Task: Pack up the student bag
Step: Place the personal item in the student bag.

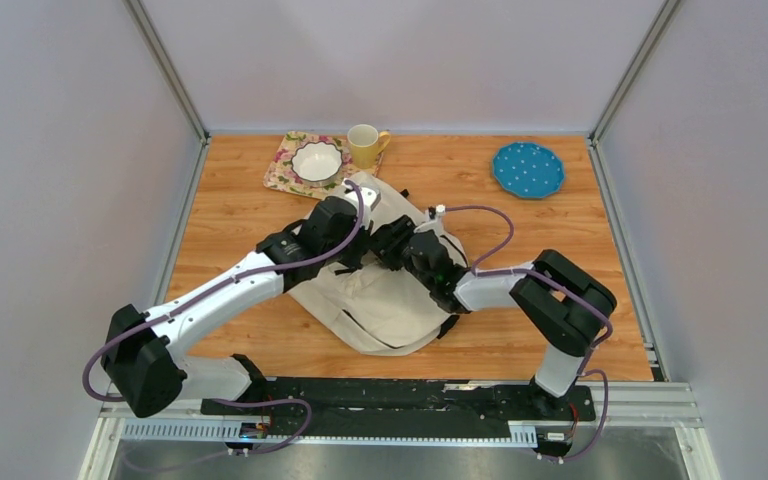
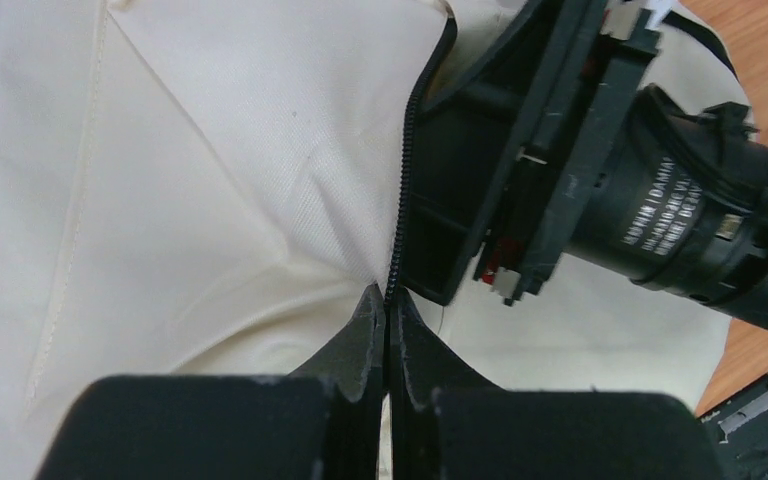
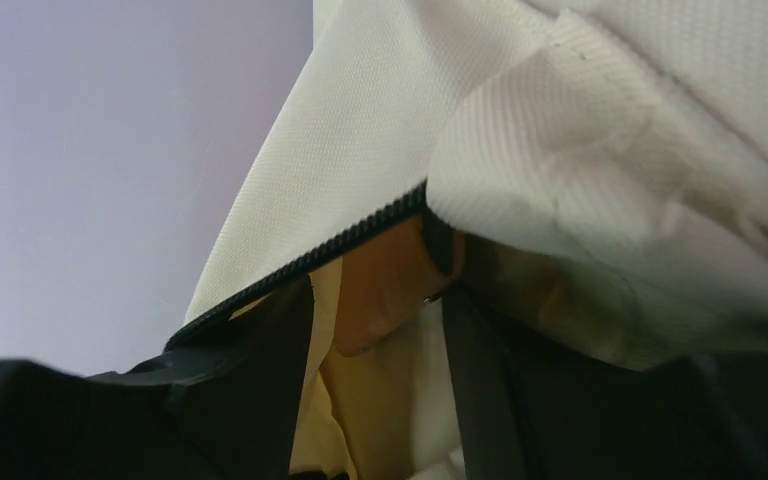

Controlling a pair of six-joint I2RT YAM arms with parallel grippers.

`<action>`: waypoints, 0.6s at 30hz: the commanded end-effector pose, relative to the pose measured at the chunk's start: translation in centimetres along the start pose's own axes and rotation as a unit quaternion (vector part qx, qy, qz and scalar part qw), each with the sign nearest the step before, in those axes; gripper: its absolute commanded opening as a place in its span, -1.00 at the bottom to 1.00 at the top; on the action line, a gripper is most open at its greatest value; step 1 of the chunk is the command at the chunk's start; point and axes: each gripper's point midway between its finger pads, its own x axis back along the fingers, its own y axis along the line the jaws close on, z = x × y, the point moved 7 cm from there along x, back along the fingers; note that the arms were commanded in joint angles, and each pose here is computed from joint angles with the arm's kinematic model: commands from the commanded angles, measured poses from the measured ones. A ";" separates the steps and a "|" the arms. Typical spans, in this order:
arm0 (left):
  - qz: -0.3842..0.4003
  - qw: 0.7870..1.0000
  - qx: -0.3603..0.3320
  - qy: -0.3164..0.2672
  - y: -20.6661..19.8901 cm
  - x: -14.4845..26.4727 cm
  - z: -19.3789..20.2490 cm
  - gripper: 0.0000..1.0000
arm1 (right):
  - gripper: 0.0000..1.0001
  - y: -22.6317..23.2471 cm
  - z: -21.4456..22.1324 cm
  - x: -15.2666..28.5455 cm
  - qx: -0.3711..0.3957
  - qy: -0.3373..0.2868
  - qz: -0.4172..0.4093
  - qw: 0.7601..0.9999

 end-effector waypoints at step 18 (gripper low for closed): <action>0.161 0.987 -0.011 -0.002 -2.6 1.5 0.2 -0.39 | 0.44 0.5 -7.2 11.1 0.186 -0.083 0.151 0.967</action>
